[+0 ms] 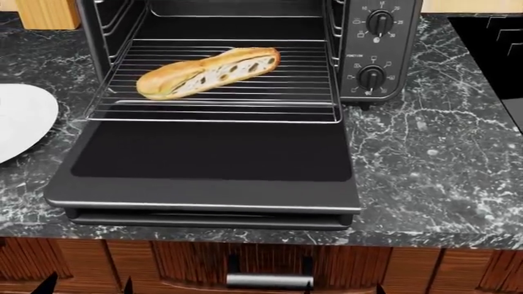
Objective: Pick the baguette from the bottom rack and place it on the plate on the counter.
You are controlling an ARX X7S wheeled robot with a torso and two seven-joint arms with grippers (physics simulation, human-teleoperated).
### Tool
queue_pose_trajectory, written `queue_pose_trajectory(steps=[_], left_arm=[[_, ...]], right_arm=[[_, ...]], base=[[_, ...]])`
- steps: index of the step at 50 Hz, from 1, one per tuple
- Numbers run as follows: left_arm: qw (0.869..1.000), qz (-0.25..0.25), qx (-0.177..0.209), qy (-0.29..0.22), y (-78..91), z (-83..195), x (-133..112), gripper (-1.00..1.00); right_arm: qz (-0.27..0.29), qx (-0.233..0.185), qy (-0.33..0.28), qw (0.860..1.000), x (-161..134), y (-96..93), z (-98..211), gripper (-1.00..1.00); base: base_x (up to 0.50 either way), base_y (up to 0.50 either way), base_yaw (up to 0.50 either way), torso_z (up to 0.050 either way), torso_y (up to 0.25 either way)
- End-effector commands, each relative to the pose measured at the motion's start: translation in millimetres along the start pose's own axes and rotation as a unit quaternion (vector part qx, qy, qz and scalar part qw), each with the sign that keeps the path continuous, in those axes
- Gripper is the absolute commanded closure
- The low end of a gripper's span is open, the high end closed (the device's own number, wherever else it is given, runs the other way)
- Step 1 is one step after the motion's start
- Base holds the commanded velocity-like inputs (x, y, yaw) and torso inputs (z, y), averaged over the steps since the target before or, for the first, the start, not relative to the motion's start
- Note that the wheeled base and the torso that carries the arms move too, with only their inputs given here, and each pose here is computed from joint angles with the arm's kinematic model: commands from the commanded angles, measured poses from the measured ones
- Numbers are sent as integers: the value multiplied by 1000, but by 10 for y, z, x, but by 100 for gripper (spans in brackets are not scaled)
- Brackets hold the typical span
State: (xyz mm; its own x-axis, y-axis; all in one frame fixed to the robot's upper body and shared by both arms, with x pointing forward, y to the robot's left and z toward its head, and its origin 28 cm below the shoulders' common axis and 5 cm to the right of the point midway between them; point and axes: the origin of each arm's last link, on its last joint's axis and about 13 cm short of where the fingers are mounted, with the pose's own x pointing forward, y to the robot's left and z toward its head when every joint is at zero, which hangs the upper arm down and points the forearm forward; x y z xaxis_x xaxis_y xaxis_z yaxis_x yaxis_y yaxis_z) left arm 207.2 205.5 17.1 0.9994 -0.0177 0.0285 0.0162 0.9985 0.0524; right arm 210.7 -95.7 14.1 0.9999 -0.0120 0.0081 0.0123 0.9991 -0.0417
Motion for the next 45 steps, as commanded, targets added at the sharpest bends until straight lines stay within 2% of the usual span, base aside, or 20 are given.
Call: queue_pose_trajectory(steps=[1, 22, 25, 29, 30, 31, 45], left_arm=[[1000, -1, -1, -8, 4, 17, -12, -100], [1000, 0, -5, -13, -5, 24, 7, -100], [1000, 0, -20, -23, 10, 45, -8, -100], [1000, -2, -11, -19, -7, 42, -4, -100], [1000, -20, 6, 14, 13, -165, 7, -100], [1000, -3, -16, -23, 0, 52, -18, -100], [1000, -5, -15, -21, -5, 44, -24, -100]], right_arm=[[-1, 4, 2, 1000, 5, -3, -7, -100], [3, 1, 4, 1000, -6, 7, -12, -100], [4, 1, 5, 1000, -4, 8, -13, -100], [6, 7, 6, 1000, 0, 7, -14, -100], [-4, -22, 9, 1000, 50, -68, -65, -100], [6, 6, 6, 1000, 4, 4, -12, -100], [10, 7, 5, 1000, -1, 11, -11, -100]], base=[[0, 0, 0, 50, 0], [0, 0, 0, 50, 0], [0, 0, 0, 7, 0], [0, 0, 0, 0, 0], [0, 0, 0, 0, 0], [0, 0, 0, 0, 0], [0, 0, 0, 0, 0]])
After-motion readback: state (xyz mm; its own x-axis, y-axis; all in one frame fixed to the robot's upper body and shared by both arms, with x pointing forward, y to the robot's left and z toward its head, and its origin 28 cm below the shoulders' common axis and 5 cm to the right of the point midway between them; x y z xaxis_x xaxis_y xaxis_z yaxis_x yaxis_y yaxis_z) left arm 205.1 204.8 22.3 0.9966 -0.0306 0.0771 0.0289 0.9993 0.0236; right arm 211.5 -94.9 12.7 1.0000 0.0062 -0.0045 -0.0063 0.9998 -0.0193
